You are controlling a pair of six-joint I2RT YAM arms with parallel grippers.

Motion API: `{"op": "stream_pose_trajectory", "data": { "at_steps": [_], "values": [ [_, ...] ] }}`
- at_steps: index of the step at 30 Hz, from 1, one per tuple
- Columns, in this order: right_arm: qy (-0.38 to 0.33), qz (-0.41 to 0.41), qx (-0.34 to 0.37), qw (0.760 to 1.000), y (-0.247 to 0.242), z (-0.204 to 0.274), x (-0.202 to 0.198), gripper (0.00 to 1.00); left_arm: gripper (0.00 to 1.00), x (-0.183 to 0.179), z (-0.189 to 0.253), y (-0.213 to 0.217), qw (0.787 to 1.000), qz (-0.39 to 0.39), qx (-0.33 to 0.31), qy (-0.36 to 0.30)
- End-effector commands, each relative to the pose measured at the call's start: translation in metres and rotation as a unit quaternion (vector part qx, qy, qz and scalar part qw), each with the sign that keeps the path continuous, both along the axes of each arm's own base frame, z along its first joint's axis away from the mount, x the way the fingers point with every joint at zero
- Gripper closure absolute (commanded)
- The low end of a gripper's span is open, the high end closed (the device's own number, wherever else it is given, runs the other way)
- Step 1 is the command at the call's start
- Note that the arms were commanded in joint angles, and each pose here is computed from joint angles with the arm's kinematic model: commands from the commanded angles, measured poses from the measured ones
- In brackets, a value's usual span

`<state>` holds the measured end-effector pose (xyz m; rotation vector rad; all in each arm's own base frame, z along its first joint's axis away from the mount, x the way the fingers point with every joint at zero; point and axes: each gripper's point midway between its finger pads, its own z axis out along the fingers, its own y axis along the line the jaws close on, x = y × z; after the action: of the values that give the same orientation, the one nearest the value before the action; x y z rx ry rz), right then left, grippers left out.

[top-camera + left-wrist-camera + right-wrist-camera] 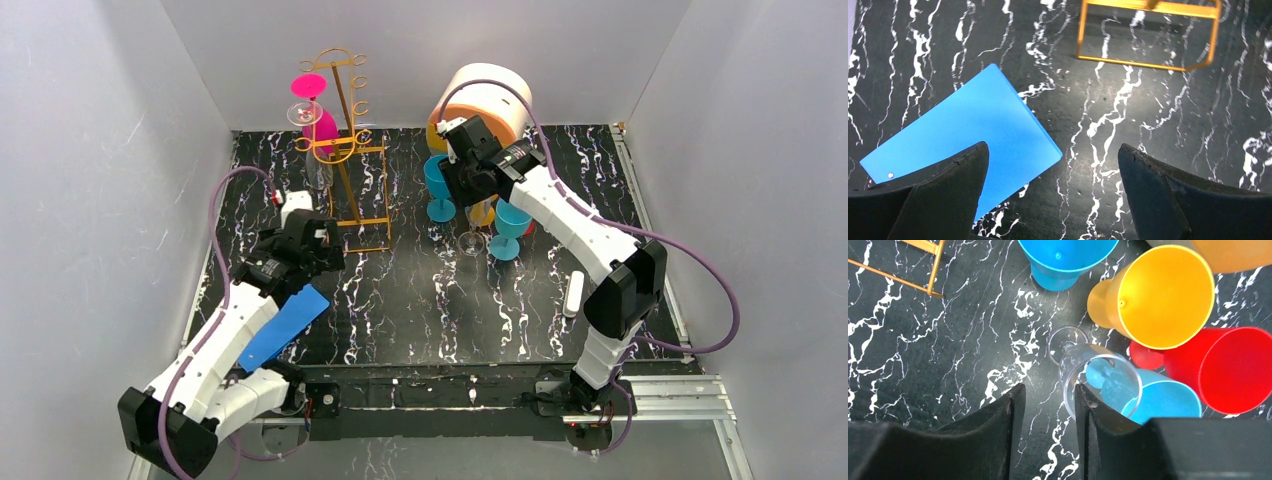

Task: Take the wine glass off the wine glass rack
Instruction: Place the wine glass at the center of the board, then pick up the wine glass from the wine rack.

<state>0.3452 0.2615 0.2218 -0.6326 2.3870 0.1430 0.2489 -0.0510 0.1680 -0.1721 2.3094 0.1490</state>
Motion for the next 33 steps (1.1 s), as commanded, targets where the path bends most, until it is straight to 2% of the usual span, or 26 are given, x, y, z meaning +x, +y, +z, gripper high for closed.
{"op": "stream_pose_trajectory", "data": {
  "at_steps": [1,7,12,17,24,28,33],
  "values": [
    [-0.046,-0.009,0.012,0.999,-0.003,0.035,0.011,0.49,0.02,-0.001,-0.003,0.02,0.999,0.04,-0.032,0.004],
    [-0.063,-0.003,0.038,0.997,-0.002,0.053,0.006,0.42,0.02,0.007,0.006,0.028,0.995,0.074,-0.067,-0.011],
    [-0.073,-0.007,0.059,0.996,-0.007,0.066,-0.004,0.36,0.02,0.016,0.028,0.037,0.981,0.123,-0.138,-0.063],
    [-0.097,-0.023,0.087,0.991,-0.018,0.076,-0.015,0.28,0.02,0.032,0.056,0.053,0.971,0.158,-0.153,-0.091],
    [-0.066,0.023,0.24,0.968,0.003,0.087,-0.065,0.26,0.02,0.046,0.127,0.077,0.95,0.21,-0.153,-0.172],
    [-0.113,0.011,0.281,0.953,-0.018,0.097,-0.084,0.23,0.02,0.054,0.187,0.075,0.936,0.183,-0.167,-0.25],
    [-0.162,0.032,0.33,0.929,-0.036,0.118,-0.111,0.19,0.02,0.086,0.215,0.061,0.942,0.128,-0.168,-0.262]
  ]
}}
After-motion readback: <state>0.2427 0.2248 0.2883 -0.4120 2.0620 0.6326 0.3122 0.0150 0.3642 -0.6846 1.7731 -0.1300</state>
